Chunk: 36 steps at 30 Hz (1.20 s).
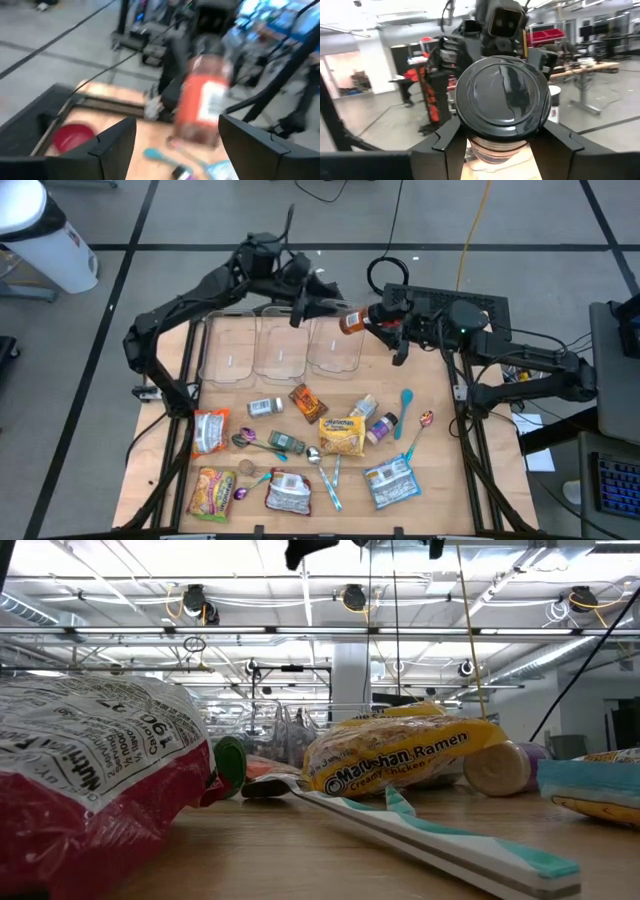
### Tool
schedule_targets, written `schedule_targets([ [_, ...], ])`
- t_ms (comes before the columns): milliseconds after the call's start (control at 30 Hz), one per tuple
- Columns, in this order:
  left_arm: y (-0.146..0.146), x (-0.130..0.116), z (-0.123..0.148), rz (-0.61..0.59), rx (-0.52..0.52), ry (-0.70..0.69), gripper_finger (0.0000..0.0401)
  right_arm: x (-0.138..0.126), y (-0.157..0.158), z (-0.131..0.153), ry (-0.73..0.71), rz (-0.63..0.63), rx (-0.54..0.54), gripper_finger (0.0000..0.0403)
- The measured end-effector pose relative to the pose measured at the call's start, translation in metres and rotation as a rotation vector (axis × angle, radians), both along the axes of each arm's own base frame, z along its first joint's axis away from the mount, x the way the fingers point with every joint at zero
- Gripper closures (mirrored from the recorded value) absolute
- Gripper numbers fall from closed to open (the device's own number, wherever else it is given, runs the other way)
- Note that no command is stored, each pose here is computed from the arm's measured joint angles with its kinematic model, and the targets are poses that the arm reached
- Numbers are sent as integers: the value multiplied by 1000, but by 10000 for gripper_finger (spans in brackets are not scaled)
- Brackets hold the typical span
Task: Pick & Place Food Item
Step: Adjust the orange spice bottle in the left transparent bin
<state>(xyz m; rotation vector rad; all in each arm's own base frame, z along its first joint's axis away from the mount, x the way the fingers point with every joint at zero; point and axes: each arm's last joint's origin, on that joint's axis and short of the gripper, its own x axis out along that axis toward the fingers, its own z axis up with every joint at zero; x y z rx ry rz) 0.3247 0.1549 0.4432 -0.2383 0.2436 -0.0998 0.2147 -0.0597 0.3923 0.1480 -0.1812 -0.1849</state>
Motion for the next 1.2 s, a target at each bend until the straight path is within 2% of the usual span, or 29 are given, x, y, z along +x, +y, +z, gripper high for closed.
schedule_targets([
  [267,-7,2,-16,16,44,138,141,5,-1,-2,-2,5,18,228],
  [400,-12,6,-14,27,94,127,151,15,-4,-9,24,35,40,228],
  [667,-17,6,-18,18,91,166,175,29,-7,-16,13,63,50,228],
  [1200,-31,14,-20,12,107,175,222,31,-12,-6,-15,50,34,229],
])
